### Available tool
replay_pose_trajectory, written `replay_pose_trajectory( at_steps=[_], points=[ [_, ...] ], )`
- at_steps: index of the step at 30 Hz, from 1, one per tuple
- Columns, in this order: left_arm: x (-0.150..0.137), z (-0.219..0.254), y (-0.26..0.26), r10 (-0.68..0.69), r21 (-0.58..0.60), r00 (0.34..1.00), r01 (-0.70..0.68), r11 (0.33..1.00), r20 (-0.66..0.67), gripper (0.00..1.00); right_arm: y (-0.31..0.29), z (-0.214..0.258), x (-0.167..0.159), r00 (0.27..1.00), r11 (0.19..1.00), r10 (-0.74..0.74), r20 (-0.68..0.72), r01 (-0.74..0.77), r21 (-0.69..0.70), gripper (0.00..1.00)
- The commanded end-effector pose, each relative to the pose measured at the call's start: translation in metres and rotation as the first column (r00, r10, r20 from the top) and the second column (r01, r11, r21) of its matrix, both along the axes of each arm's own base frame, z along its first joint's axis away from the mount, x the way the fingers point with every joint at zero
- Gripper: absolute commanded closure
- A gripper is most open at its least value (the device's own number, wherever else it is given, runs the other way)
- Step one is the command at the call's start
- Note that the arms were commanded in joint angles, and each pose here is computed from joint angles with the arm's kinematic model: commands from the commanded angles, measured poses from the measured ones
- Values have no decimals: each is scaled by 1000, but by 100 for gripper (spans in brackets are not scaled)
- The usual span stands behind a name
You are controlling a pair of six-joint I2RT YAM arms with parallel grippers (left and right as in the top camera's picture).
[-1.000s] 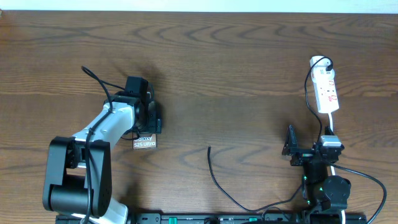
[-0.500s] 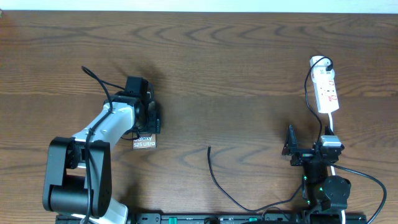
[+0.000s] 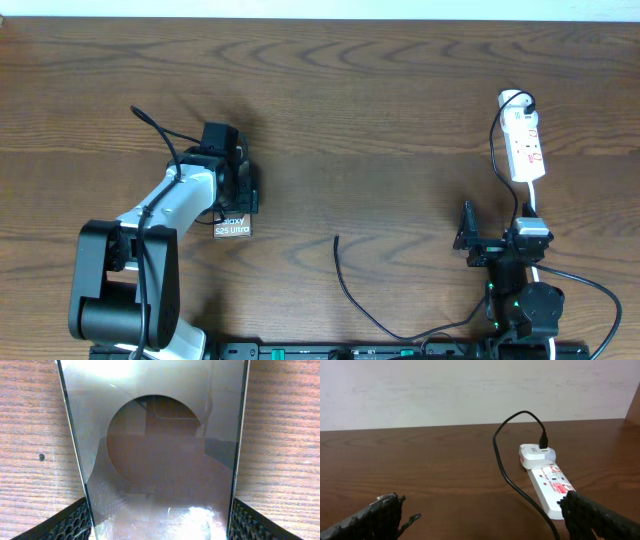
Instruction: Plug charger to phone and switch on socket
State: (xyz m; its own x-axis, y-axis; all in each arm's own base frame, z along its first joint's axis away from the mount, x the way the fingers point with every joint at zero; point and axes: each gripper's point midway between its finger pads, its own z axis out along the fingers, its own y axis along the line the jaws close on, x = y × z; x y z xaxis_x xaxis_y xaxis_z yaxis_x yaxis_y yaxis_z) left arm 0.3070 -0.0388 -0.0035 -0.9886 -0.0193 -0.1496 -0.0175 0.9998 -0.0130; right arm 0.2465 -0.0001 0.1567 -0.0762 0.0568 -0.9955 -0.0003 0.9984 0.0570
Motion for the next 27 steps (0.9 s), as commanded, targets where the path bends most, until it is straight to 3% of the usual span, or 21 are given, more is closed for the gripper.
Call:
replay_pose_trajectory(
  at_steps=[1,18,27],
  points=[
    [3,1,2,5,12,1000,-5,1000,4,92,1,-1,0,1000,1000,2,-4,-2,-12,1],
    [32,70,-2,8,-18,976,-4,1000,219,93,1,-1,0,1000,1000,2,-4,-2,-13,1],
    [25,65,-1,7,-13,983,-5,1000,183,93,1,-1,0,1000,1000,2,-4,-2,-12,1]
  ],
)
